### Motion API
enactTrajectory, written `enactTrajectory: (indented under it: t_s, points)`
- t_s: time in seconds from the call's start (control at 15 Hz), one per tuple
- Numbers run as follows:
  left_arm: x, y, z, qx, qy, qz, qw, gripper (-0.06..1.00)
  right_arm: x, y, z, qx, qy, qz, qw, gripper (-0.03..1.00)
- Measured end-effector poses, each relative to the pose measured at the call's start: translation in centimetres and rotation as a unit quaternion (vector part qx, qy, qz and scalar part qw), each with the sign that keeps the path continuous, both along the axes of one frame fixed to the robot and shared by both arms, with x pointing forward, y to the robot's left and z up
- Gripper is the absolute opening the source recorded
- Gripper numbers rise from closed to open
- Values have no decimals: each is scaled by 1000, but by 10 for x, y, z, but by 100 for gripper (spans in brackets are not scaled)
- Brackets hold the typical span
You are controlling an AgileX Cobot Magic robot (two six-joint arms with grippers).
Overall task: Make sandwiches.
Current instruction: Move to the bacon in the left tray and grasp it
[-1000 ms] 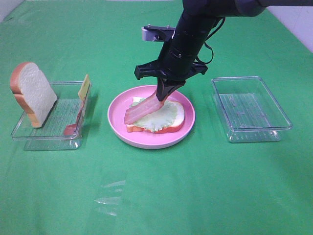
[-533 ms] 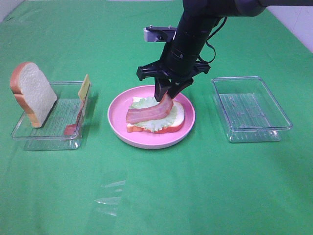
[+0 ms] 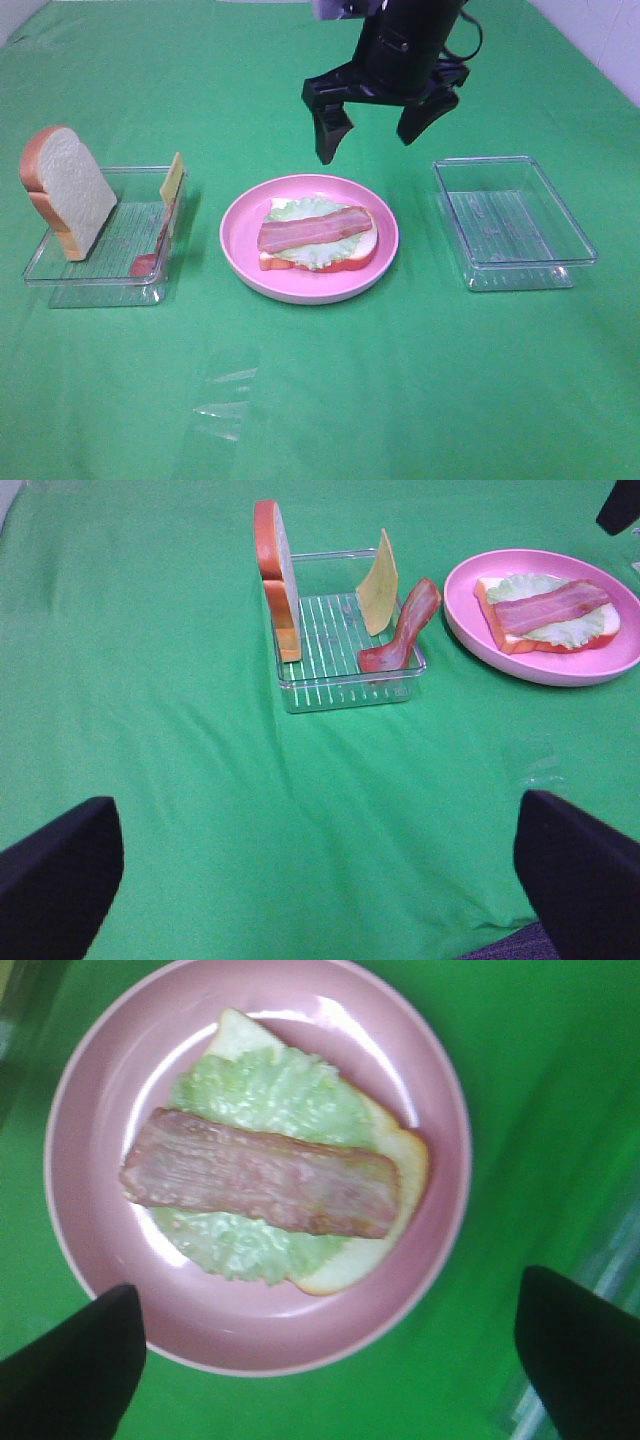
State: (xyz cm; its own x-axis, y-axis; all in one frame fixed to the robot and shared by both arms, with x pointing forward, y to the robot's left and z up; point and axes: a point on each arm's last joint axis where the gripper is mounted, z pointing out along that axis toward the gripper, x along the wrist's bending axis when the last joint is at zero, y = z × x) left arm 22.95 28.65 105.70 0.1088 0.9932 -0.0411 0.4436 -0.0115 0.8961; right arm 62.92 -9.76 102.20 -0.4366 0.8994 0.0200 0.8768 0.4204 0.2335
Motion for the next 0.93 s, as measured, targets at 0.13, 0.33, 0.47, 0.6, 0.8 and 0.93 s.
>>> enactTrajectory:
  t_s: [0.13,0.33,0.47,0.6,0.8,0.93]
  points:
    - [0,0,0,0,0,0,1000,98,-4,-19,22,-37,-19,-23,999,95]
    - [0,0,0,0,0,0,1000,98,0,-68,42,-34,-2,-89,996,95]
    - [0,0,0,0,0,0,1000,98,11,-117,49,-28,-5,-150,988,95]
    - [0,0,0,0,0,0,1000,98,13,-174,62,-23,-17,-219,975,95]
    - [0,0,0,0,0,0,1000,98,5,-195,79,-19,-36,-238,970,95]
    - [0,0,0,0,0,0,1000,98,-4,-197,82,-20,-34,-237,971,95]
